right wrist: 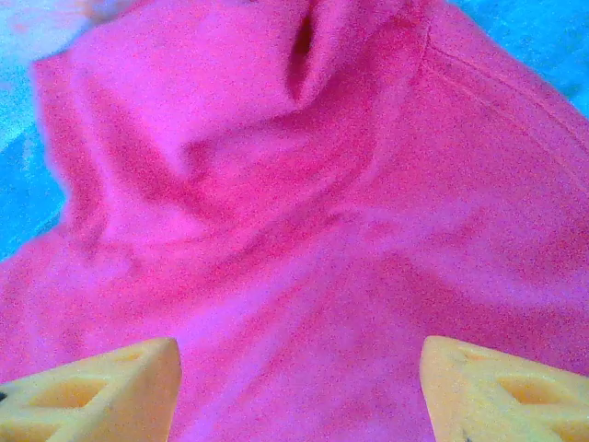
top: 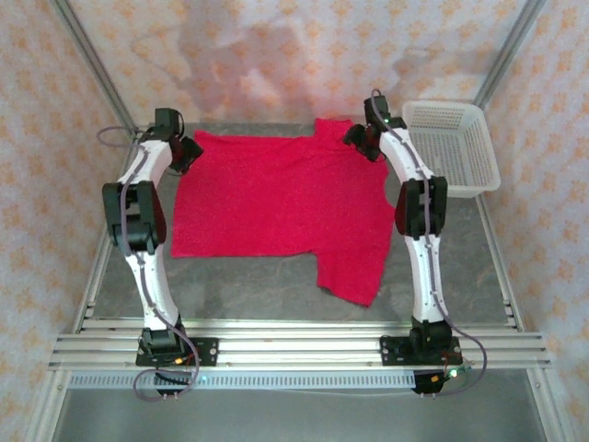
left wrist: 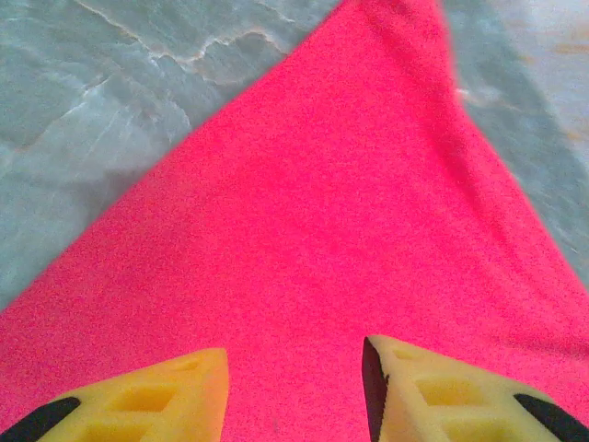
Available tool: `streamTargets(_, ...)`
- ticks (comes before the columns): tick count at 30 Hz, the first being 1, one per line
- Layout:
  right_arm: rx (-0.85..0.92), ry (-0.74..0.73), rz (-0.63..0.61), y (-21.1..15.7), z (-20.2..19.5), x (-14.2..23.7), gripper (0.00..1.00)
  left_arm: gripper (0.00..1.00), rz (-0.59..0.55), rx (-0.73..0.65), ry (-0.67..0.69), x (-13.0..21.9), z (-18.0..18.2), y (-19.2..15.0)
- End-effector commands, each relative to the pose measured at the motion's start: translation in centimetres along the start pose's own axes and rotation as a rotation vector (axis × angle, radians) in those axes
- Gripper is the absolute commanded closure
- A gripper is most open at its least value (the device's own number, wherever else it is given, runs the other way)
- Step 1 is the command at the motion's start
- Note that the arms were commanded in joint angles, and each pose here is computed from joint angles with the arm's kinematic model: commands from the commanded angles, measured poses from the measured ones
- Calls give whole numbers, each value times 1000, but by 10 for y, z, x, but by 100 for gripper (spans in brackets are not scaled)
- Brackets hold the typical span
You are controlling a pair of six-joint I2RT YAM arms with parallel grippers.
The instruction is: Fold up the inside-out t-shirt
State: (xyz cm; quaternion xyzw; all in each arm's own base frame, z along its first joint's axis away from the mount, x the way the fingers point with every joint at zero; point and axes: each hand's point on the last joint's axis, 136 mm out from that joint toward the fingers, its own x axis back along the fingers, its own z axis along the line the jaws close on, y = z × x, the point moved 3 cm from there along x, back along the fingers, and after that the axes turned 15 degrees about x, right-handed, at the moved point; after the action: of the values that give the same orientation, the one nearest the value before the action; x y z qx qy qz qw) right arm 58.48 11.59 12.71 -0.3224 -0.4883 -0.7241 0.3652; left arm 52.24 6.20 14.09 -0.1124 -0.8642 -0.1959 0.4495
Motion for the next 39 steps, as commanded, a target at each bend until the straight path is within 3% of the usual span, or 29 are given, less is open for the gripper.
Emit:
streamTargets(1,49,56,-47,-6,29,68,30,57,-47,-68,-46,68,1,-21)
streamTargets(7,65,3,48,-100,9,107,33,66,8,-16,35,109,93,-75)
streamTargets(14,81,-152,88,-204,-49,165,43,65,30,91,128,139,184,-106)
streamTargets(19,74,-170,128,-258,-73,186,43,56,48,95,198,134,209,-114)
streamTargets(28,49,-185,221,-311,-96,194,35,55,58,120,237,98,223,-111)
streamTargets(35,21,-146,291,-344,-93,190,33,55,69,141,287,75,240,-114)
streamTargets(36,11,-133,301,-349,-90,189,34,57,72,144,295,71,242,-115)
streamTargets(39,-6,-101,320,-363,-82,185,37,79,88,152,311,62,247,-114)
